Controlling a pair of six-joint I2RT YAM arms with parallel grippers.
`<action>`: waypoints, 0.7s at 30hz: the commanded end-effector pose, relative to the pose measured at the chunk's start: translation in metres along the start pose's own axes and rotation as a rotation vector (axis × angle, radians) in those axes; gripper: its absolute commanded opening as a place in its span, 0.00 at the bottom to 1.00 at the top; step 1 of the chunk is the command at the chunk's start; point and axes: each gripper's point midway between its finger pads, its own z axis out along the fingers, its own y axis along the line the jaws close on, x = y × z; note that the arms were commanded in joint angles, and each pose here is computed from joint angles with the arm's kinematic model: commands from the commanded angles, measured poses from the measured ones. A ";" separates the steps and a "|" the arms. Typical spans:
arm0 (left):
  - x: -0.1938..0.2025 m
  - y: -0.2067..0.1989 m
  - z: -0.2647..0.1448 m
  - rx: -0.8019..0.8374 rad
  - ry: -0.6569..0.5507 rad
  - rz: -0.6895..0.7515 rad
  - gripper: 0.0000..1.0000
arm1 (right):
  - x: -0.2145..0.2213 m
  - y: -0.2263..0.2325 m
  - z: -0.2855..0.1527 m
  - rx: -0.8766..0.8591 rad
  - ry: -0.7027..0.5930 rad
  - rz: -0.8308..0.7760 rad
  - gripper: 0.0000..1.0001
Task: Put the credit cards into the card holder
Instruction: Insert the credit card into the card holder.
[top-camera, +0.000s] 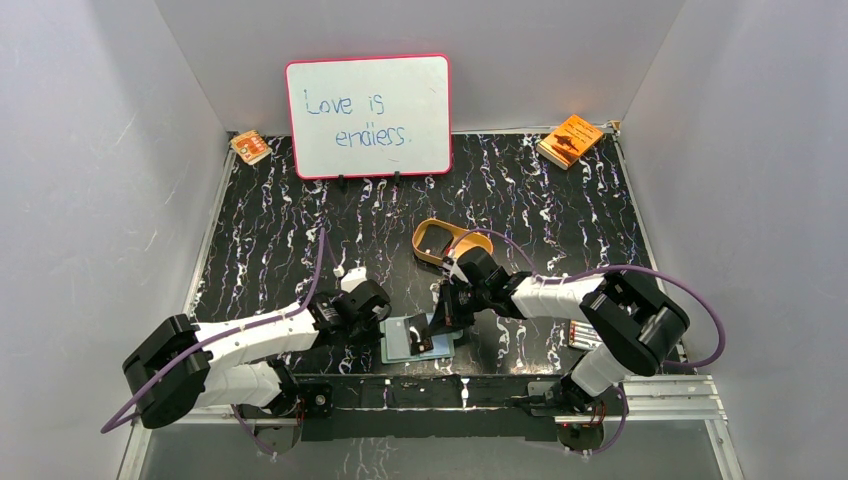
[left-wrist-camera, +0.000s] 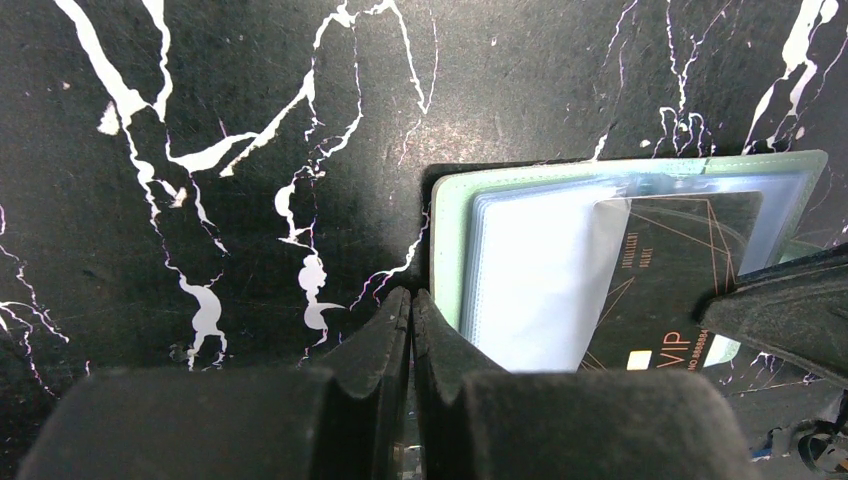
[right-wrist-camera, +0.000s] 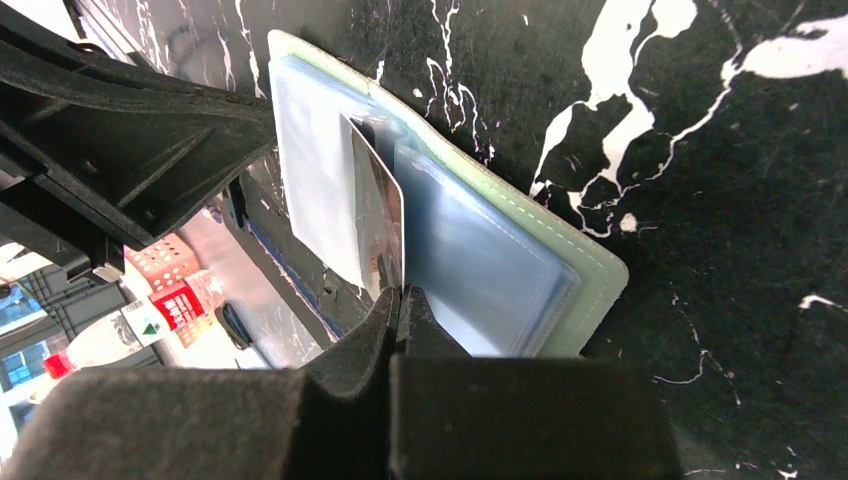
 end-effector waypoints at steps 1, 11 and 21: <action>0.020 0.029 0.007 -0.098 0.068 0.034 0.03 | -0.018 0.000 -0.002 0.036 -0.064 -0.023 0.00; 0.020 0.028 0.007 -0.096 0.067 0.033 0.03 | -0.012 0.009 0.001 -0.038 -0.035 0.026 0.00; 0.021 0.028 0.008 -0.091 0.067 0.017 0.03 | -0.002 0.015 0.006 -0.096 -0.013 0.126 0.00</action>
